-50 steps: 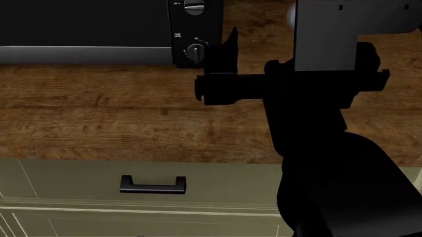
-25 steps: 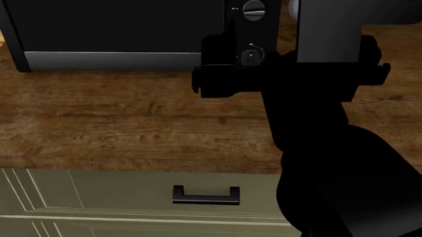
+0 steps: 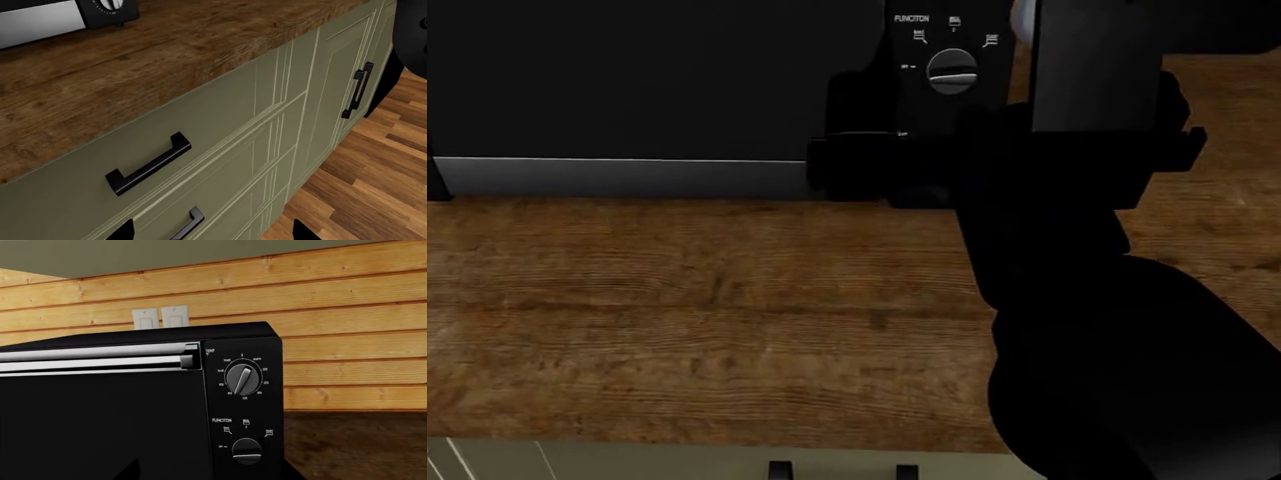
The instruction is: Decrease the toaster oven temperature.
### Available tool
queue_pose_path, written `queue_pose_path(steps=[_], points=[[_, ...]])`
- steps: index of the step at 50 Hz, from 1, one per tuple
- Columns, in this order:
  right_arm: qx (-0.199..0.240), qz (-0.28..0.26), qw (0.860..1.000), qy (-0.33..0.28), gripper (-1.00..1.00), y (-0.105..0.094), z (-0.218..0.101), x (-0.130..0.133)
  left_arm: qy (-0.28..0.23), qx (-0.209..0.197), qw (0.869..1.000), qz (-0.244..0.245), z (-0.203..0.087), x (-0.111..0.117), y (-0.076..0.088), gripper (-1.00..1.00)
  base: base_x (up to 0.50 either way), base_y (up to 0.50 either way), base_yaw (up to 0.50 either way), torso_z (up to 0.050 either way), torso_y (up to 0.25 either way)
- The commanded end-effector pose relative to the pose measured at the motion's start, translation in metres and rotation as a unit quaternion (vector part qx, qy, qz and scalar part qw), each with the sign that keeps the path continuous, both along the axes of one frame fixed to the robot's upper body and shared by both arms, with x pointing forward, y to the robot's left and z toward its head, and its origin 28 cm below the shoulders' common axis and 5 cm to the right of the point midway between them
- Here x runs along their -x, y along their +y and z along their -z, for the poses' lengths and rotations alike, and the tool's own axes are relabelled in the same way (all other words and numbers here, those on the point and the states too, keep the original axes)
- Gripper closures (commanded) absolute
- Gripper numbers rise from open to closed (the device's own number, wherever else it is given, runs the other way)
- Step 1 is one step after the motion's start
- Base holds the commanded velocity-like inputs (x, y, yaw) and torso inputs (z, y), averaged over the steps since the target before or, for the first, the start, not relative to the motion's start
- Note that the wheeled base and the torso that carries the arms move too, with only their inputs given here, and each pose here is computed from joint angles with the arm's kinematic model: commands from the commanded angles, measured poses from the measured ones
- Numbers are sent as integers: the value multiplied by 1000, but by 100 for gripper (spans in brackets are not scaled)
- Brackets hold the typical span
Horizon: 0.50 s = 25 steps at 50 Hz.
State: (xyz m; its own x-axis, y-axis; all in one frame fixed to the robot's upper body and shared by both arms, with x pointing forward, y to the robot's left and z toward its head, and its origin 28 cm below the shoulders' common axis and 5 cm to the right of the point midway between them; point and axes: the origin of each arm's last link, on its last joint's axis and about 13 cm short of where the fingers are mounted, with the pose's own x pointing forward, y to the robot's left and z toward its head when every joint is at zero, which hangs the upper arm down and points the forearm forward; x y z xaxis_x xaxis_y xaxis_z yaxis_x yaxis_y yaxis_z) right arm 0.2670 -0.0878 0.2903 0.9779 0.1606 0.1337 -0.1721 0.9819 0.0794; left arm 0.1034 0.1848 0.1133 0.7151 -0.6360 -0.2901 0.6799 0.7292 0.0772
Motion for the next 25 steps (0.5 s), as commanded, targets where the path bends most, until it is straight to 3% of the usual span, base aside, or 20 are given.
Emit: queue_pose_path(steps=[1, 17, 25], points=[[-14, -9, 1000, 2, -100, -1, 3, 0, -17, 0, 1000, -11, -2, -4, 0, -100, 309, 16, 0, 0, 0], [-24, 2, 1000, 7, -100, -3, 4, 6, -18, 0, 1000, -11, 0, -4, 0, -100, 283, 14, 0, 0, 0], [-14, 16, 1000, 12, -100, -2, 8, 10, -16, 0, 1000, -12, 0, -5, -1, -100, 95, 1, 0, 0, 0]])
